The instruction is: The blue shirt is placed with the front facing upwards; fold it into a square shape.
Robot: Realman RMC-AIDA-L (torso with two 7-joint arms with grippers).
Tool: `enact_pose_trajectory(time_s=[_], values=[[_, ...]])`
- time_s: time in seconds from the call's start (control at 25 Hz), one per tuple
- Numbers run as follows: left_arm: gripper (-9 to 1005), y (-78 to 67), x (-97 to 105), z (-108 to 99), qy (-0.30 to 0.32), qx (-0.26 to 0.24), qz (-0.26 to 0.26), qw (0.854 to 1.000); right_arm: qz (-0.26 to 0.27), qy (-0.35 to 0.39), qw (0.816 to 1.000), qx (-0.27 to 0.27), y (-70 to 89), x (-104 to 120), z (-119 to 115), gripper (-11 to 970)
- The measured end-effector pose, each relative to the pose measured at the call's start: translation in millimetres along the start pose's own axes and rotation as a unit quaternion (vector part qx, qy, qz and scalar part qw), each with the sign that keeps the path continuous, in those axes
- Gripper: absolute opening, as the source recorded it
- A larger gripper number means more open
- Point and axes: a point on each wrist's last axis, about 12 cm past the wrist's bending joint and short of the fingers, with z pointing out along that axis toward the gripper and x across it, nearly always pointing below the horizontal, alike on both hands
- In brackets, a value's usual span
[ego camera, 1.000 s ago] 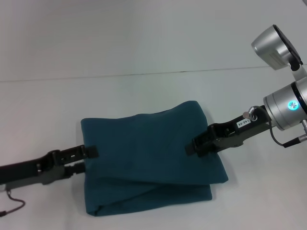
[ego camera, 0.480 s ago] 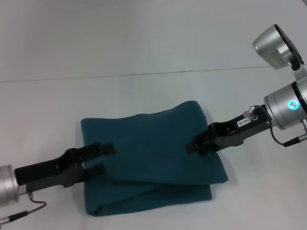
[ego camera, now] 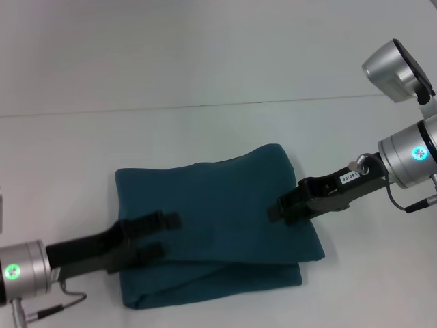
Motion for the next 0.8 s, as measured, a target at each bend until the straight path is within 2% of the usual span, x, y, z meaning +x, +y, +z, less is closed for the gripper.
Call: enact_pose_trajectory(time_s=[0.24,0.44,0.68,0.76,0.8], values=[[936,9.4,9.4,-16.7,0.017,-0.014,-0.005,1.000,0.003,-0.001,1.000,0.000,-1.8,1.4,-0.6,463],[936,-3.4,2.9,-35.8,0.028,0.014,0.020,0.999,0.003,0.000,1.000,0.000,-2.2,1.7,-1.5,464],[936,-26.4,-1.0,-64.2,0.078,0.064,0.129,0.986,-0.020,-0.002,1.000,-0.002,-2.8,2.0,-3.6,464],[936,-29.8,2.3,-70.2,0.090,0.081,0.187,0.975,-0.061,-0.007,0.998,-0.011,-0.6,1.8,-2.5,464],[936,-30.2,6.9,-73.4,0.094,0.093,0.235,0.963,-0.092,-0.012,0.995,-0.021,1.1,2.5,-1.0,464]])
